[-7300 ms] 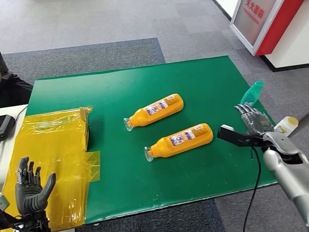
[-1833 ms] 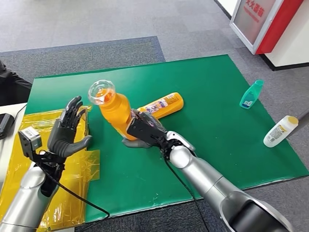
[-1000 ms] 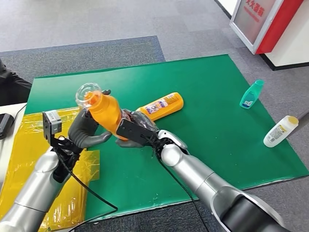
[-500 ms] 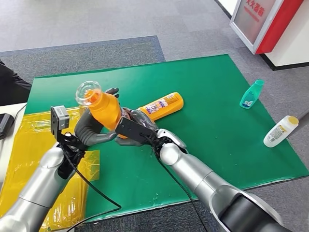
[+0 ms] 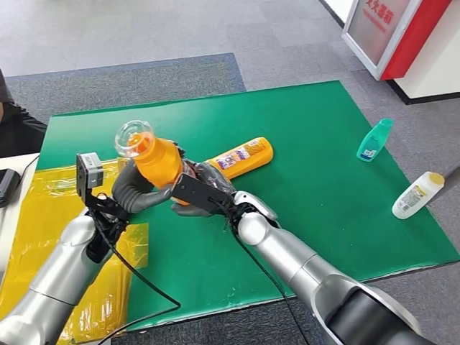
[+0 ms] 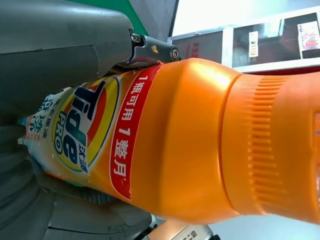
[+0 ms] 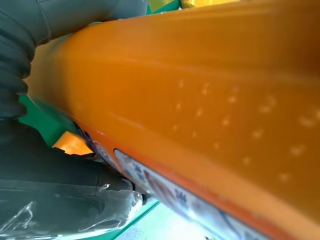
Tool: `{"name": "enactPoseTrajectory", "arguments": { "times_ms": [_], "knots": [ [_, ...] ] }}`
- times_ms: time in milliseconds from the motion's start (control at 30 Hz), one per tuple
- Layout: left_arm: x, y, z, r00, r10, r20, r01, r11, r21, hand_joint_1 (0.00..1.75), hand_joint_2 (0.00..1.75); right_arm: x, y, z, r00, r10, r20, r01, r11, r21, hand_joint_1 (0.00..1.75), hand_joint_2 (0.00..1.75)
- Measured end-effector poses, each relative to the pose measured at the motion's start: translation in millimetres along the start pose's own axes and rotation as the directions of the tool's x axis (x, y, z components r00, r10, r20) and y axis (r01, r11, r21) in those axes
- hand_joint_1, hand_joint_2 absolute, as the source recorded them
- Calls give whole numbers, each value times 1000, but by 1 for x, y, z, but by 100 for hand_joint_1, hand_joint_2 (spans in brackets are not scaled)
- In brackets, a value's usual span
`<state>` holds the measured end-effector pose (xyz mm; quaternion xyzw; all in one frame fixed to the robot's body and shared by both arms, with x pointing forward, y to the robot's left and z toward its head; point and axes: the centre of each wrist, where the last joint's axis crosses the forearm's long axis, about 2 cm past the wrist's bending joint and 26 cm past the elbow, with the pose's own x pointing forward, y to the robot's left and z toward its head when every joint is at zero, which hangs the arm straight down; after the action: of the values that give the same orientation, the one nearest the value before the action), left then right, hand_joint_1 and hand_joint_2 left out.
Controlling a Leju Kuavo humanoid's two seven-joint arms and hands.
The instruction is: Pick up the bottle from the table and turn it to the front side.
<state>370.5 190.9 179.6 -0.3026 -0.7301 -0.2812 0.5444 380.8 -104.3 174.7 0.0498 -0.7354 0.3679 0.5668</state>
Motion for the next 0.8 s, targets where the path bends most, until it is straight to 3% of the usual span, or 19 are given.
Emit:
{"name": "enactPoseTrajectory", "arguments": {
  "times_ms": [400, 533, 700, 800],
  "knots": [
    [0, 1, -1, 1000, 5, 2, -5, 1000, 13, 175, 175, 0, 0, 0, 1000, -3, 4, 3, 1000, 2, 169, 175],
    [1, 1, -2, 1000, 4, 3, -4, 1000, 13, 175, 175, 0, 0, 0, 1000, -5, 5, 5, 1000, 7, 0, 175],
    [-1, 0, -2, 1000, 1, -3, -1, 1000, 11, 175, 175, 1, 0, 0, 1000, -8, -2, 8, 1000, 9, 0, 175],
    [-1, 0, -2, 1000, 0, -5, 0, 1000, 11, 175, 175, 1, 0, 0, 1000, -8, -4, 8, 1000, 8, 0, 44]
  ]
}}
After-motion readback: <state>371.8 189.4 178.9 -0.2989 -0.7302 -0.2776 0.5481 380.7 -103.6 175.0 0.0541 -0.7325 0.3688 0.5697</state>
